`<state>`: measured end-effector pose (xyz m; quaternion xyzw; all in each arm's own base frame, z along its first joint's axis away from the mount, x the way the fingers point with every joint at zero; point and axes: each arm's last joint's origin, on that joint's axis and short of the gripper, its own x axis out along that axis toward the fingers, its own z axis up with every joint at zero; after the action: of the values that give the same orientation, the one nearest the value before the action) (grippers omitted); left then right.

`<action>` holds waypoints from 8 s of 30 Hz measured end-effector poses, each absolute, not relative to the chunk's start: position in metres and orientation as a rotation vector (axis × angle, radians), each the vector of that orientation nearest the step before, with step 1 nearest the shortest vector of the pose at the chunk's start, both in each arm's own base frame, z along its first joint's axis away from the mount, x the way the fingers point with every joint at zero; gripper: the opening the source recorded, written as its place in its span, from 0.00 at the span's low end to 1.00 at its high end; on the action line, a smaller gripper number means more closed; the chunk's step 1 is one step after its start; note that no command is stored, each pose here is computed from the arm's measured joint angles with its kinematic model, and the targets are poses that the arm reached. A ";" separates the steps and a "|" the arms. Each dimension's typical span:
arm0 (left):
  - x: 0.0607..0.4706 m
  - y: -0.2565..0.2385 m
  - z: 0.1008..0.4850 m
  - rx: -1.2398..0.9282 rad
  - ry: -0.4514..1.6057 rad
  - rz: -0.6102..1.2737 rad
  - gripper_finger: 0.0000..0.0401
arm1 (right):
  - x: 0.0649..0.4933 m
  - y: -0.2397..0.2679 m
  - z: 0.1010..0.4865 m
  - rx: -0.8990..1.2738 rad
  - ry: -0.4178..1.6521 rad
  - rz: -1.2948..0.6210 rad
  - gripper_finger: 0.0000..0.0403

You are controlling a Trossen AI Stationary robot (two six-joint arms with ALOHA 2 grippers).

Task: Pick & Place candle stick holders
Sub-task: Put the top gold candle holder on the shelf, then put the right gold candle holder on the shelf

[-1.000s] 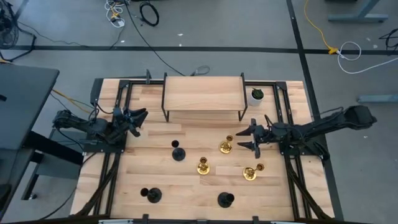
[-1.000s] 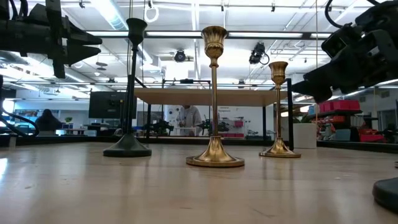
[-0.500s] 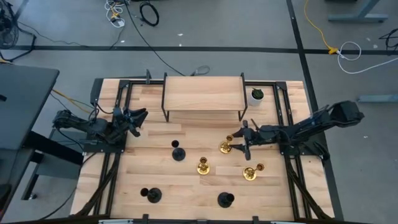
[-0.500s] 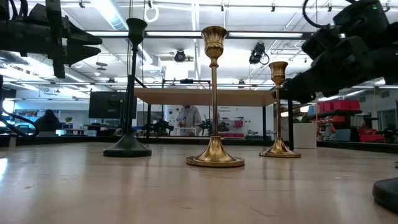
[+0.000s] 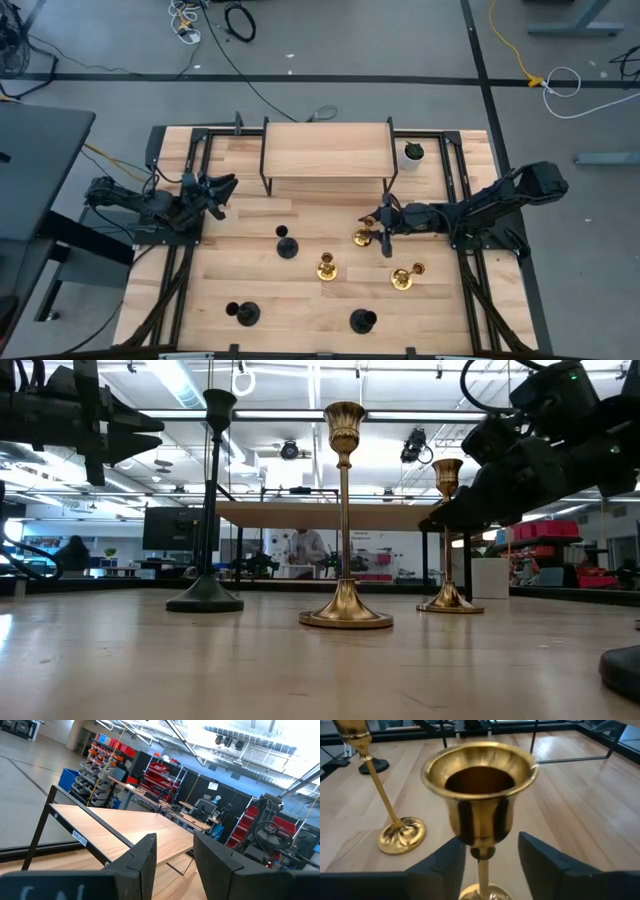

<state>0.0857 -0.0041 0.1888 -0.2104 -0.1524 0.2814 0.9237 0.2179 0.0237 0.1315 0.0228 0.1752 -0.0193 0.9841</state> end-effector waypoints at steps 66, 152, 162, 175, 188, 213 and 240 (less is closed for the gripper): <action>0.086 -0.004 0.189 -0.435 -0.314 0.577 0.33 | 0.233 -0.038 0.385 -0.155 0.188 -0.197 0.01; 0.086 -0.004 0.189 -0.434 -0.314 0.577 0.33 | 0.331 -0.245 0.301 0.058 0.366 -0.212 0.01; 0.086 -0.004 0.189 -0.434 -0.314 0.577 0.33 | 0.334 -0.245 0.295 0.060 0.402 -0.237 0.01; 0.086 -0.004 0.189 -0.434 -0.314 0.577 0.33 | 0.338 -0.249 0.288 0.071 0.390 -0.228 0.02; 0.086 -0.004 0.189 -0.434 -0.314 0.577 0.33 | 0.337 -0.248 0.283 0.084 0.426 -0.224 0.11; 0.086 -0.004 0.189 -0.435 -0.314 0.577 0.33 | 0.335 -0.245 0.286 0.071 0.458 -0.263 0.64; 0.086 -0.004 0.189 -0.442 -0.316 0.576 0.33 | 0.241 -0.143 0.369 0.003 0.771 -0.165 0.69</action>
<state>0.0857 -0.0041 0.1887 -0.2151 -0.1538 0.2804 0.9228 0.2405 -0.1427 0.3687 0.0015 0.3754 -0.0805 0.9233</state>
